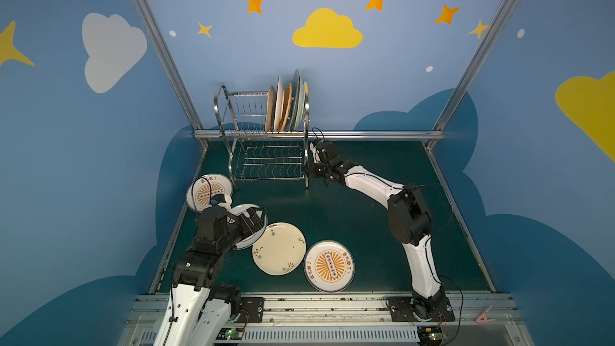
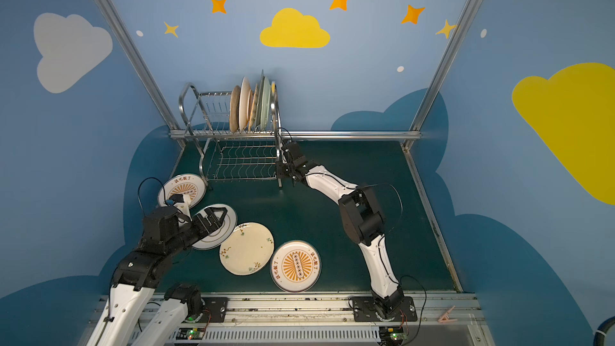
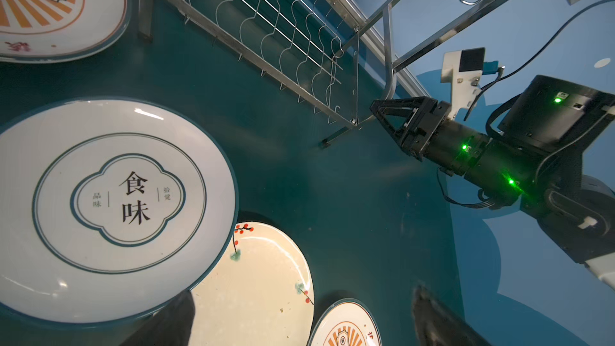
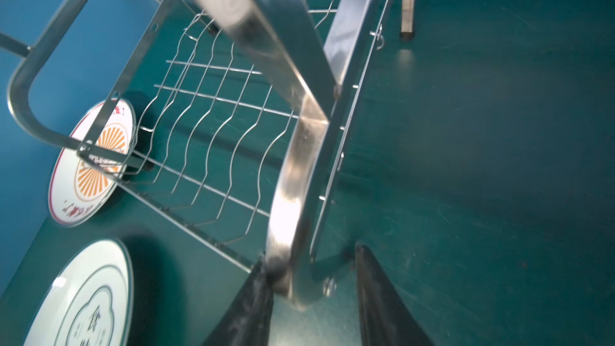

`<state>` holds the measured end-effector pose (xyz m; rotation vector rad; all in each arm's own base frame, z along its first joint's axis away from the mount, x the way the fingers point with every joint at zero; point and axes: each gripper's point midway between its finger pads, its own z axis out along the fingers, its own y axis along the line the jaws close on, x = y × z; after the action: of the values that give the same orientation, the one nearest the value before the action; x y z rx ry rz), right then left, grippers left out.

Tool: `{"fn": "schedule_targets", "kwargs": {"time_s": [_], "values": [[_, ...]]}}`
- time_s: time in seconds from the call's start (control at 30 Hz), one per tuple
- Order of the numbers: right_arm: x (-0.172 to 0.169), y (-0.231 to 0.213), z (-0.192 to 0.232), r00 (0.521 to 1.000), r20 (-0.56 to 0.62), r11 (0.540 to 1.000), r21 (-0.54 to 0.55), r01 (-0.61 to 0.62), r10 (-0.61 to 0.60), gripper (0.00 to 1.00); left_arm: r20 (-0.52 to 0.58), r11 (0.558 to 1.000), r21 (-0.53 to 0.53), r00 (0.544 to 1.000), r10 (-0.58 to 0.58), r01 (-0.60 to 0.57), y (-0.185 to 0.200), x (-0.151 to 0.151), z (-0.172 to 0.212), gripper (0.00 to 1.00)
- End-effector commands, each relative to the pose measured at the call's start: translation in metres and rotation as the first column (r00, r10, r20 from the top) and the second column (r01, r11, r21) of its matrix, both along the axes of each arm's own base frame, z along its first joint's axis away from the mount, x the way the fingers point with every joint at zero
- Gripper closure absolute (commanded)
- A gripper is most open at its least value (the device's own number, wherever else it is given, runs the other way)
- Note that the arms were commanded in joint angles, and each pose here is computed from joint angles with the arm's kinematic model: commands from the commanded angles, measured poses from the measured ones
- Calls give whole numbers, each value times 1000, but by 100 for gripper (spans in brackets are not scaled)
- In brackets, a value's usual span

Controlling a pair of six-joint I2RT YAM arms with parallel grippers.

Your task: Load the plates into the dish rack

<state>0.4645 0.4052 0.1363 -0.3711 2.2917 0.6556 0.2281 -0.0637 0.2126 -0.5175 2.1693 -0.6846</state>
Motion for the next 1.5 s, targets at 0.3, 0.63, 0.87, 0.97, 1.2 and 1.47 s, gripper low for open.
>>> {"fn": "schedule_targets", "kwargs": {"time_s": [0.3,0.63,0.87,0.97,1.2,1.47], "values": [[25,14,1,986,100,991,23,130,-131,76,35,1000,4,999,-28,28,0,3,5,0],[31,22,-1,977,126,985,23,172,-174,89,35,999,-23,999,-31,32,0,6,5,0],[32,11,-1,967,139,977,5,212,-211,100,39,999,-24,999,-33,34,0,5,6,0],[32,4,3,962,150,973,1,230,-228,100,41,999,-26,999,-35,36,-1,5,6,0],[33,-17,6,956,146,967,-4,256,-253,100,36,999,-25,999,-33,34,-1,4,5,0],[31,-45,4,949,144,958,-17,287,-281,100,37,999,-25,999,-37,38,-1,4,4,0]]}}
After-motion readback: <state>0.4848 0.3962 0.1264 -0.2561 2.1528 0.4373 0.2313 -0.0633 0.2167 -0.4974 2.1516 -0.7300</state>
